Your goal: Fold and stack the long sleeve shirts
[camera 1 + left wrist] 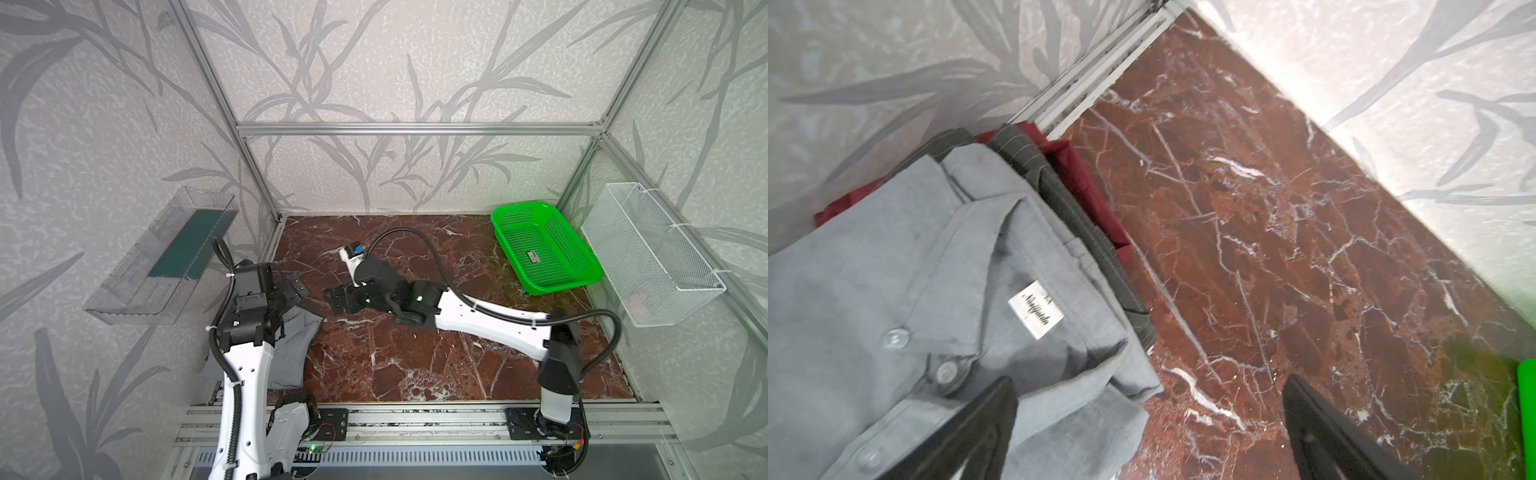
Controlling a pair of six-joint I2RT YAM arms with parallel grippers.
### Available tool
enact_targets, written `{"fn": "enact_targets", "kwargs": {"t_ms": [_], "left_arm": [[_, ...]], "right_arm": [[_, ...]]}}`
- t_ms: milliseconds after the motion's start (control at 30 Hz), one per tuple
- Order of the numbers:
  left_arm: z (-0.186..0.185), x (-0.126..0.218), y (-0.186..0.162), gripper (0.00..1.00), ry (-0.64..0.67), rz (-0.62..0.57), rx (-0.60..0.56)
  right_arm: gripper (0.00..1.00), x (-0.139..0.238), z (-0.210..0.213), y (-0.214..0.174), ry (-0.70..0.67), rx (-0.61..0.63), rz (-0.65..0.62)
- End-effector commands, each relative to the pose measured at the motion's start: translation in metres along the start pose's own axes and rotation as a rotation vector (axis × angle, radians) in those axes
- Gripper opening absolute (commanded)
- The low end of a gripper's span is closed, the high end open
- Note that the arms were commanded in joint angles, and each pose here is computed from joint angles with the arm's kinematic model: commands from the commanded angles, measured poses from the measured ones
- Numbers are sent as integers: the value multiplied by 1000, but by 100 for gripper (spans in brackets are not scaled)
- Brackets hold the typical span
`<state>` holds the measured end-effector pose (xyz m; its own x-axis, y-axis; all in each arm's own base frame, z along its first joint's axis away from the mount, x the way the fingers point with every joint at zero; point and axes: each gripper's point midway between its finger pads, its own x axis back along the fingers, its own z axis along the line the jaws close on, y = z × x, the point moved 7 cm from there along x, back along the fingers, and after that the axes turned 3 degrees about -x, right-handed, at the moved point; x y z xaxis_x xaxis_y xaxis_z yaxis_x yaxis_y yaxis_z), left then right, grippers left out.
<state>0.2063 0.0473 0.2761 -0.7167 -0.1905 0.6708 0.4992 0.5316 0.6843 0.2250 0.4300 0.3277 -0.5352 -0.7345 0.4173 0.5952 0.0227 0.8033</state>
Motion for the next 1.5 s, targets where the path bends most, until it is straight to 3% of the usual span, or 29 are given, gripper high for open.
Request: {"fn": "enact_targets", "kwargs": {"t_ms": [0, 167, 267, 433, 533, 633, 700, 800, 867, 967, 1033, 1200, 1300, 1400, 1467], "left_arm": [[-11, -10, 12, 99, -52, -136, -63], [-27, -43, 14, 99, -105, -186, -195], [-27, -62, 6, 99, -105, -207, -242], [-17, -98, -11, 99, -72, -257, -247], [-6, -119, -20, 99, -18, -316, -240], [-9, -137, -29, 99, -55, -365, -276], [-15, -148, -36, 99, -85, -375, -315], [-20, -164, -44, 99, -55, -394, -409], [-18, -167, -41, 99, -17, -412, -392], [-14, -180, -44, 99, 12, -419, -366], [-19, -189, -50, 99, -28, -409, -419], [-20, -189, -52, 99, -33, -412, -425], [-21, -189, -54, 99, -31, -424, -429], [-20, -186, -56, 99, 1, -467, -428], [-19, -185, -57, 99, -4, -475, -426]], "right_arm": [[99, 47, -59, 27, -149, 34, -125], [99, 115, -162, 22, -320, -61, -168], [99, 159, -208, 4, -459, 15, -225], [99, 223, -285, -35, -800, 96, -404], [99, 242, -320, -55, -1011, 67, -461], [99, 238, -335, -61, -1085, 180, -463], [99, 234, -356, -70, -1177, 138, -432], [99, 224, -377, -86, -1200, 133, -389], [99, 222, -385, -91, -1204, 117, -403], [99, 208, -398, -98, -1096, 65, -409], [99, 196, -407, -104, -1072, 74, -405], [99, 157, -424, -120, -923, 162, -343], [99, 155, -428, -117, -947, 118, -265], [99, 156, -428, -117, -937, 155, -343], [99, 155, -429, -118, -939, 130, -299]]}}
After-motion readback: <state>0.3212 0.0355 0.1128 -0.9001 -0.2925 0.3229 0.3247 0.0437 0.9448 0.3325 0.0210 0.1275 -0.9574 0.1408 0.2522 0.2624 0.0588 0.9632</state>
